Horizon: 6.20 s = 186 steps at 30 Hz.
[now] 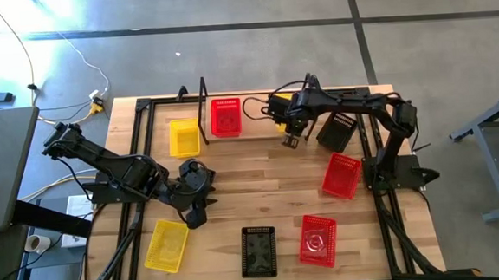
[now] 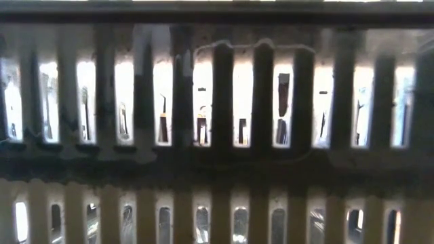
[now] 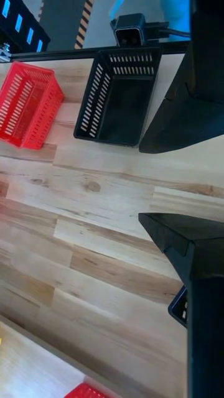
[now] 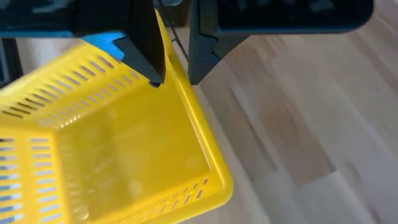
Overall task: Stack baskets on shelf by color
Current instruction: Put the bottom right yellow bin on the shelf, then put the bottom black bin on the shelf
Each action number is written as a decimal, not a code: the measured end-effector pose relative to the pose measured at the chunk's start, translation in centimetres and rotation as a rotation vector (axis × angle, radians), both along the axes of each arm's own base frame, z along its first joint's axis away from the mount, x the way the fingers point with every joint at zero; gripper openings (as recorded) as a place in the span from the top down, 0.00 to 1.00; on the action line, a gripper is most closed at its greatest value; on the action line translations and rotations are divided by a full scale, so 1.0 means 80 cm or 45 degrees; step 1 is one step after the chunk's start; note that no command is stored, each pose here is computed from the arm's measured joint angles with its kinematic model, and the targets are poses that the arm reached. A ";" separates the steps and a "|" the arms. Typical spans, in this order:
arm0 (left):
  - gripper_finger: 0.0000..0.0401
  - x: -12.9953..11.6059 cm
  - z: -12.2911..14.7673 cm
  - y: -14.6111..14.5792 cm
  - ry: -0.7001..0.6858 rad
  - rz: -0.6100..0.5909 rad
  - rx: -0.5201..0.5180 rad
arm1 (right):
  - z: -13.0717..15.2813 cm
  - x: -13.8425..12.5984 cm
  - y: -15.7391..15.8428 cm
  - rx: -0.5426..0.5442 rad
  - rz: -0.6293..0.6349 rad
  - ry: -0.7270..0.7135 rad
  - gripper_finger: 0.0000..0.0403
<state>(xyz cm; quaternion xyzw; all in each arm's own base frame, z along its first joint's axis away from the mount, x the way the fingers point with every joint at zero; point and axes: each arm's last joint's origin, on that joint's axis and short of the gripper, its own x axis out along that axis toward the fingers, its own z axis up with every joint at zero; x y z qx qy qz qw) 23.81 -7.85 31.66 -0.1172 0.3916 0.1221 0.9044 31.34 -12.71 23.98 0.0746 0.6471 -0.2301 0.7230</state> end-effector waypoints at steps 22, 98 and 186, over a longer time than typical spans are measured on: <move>0.61 0.000 0.000 0.001 -0.007 0.028 0.007 | 0.048 -0.021 0.012 0.228 -0.161 -0.212 0.86; 0.61 -0.015 -0.010 0.004 0.164 0.147 -0.088 | 0.047 0.070 0.501 0.511 0.705 -0.789 0.75; 0.61 -0.016 -0.011 0.005 0.171 0.164 -0.075 | 0.029 0.065 0.419 -0.124 0.737 -0.362 1.00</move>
